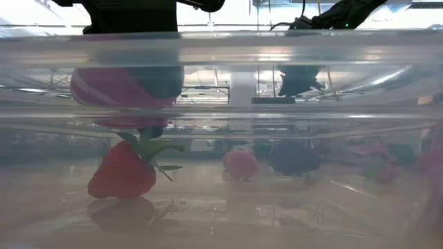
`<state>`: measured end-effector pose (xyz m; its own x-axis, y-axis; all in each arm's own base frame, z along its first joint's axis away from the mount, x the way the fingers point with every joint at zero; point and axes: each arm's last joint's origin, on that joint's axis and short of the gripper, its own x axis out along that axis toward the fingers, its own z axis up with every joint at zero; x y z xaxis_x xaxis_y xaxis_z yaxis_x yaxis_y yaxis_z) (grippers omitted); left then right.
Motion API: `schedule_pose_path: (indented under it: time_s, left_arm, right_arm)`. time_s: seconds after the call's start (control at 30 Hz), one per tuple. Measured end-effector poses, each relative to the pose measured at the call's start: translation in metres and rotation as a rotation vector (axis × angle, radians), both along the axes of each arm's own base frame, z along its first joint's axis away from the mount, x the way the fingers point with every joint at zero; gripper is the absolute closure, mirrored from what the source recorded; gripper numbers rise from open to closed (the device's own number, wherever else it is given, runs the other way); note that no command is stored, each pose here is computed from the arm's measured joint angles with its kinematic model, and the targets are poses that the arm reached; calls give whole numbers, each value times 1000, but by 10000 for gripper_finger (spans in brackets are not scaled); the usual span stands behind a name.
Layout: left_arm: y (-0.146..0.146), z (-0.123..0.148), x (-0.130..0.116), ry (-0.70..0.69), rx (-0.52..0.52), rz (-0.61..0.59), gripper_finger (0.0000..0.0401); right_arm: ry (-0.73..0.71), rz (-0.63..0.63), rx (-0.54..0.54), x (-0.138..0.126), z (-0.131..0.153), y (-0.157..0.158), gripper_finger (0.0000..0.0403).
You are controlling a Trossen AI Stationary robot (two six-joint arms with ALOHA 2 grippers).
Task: Pick and placing Produce into tupperware
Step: Put the onion into the transparent bin
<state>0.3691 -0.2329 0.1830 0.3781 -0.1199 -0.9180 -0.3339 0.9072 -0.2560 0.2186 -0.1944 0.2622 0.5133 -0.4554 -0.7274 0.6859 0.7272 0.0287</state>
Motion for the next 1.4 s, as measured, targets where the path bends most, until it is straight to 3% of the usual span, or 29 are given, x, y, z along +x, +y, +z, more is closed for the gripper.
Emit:
schedule_pose_path:
  time_s: [0.67,1.4]
  left_arm:
    - [-1,0,0,7,-28,62,132]
    - [-2,0,1,-6,-32,54,132]
  right_arm:
    - [0,0,0,0,0,0,215]
    - [0,0,0,0,0,0,215]
